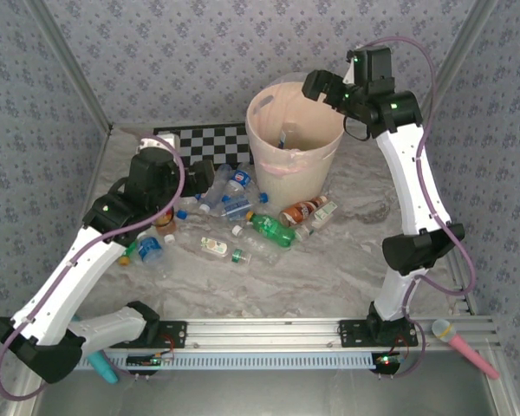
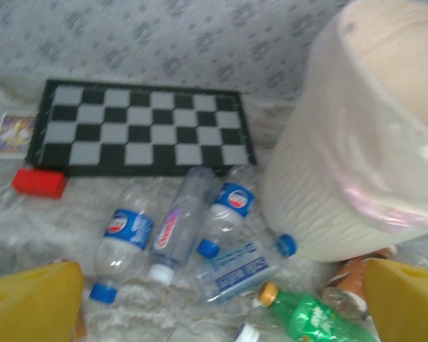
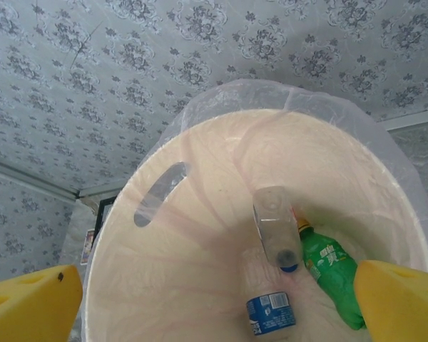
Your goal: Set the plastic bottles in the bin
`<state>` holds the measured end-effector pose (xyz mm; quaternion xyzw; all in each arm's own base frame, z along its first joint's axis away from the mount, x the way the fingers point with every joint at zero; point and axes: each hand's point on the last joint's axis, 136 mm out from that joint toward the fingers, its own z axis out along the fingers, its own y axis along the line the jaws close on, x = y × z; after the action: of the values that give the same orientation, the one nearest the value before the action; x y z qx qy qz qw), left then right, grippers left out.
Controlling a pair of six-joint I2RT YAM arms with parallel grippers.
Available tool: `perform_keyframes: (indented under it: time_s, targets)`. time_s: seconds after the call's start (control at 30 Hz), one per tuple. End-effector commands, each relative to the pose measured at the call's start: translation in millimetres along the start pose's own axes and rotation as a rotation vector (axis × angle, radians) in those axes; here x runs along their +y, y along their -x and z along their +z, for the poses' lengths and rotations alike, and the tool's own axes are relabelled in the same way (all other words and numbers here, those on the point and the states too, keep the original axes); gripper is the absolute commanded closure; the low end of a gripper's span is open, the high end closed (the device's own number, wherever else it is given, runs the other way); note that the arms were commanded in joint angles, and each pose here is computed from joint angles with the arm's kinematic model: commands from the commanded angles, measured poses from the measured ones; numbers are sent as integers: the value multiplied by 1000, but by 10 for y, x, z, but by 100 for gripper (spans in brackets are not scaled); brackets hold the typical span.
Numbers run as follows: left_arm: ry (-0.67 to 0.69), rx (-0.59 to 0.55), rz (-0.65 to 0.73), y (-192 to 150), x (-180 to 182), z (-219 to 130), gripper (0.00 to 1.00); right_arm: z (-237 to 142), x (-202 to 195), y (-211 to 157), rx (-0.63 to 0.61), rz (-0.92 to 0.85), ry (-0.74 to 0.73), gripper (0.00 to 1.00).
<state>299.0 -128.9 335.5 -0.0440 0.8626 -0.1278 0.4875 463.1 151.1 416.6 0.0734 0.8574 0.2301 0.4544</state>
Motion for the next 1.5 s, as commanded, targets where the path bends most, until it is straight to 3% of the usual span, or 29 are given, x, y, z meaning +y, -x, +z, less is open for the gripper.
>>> perform_keyframes:
  time_s: [0.0, 0.17, 0.33, 0.73, 0.93, 1.27, 1.47]
  targets:
    - [82, 78, -123, -233, 307, -1, 0, -224, 47, 10, -30, -53, -10, 0]
    - [231, 191, -247, -630, 797, 3, 0, -288, 79, -33, -44, -71, -3, 0]
    - [389, 388, -370, -1264, 1311, -78, 0, -338, 66, -37, -53, -76, -10, 0]
    - [460, 626, -561, -2317, 1657, 115, 2, -350, 53, -64, -55, -79, -8, 0]
    - [504, 704, -607, -2608, 1773, 213, 8, -381, 59, -83, -47, -91, -4, 0]
    - [507, 720, -595, -2744, 1861, 424, 14, -435, 175, -194, -14, -131, 79, 0]
    - [500, 701, -580, -2738, 1866, 382, 30, -427, 193, -271, 0, -131, 106, 0]
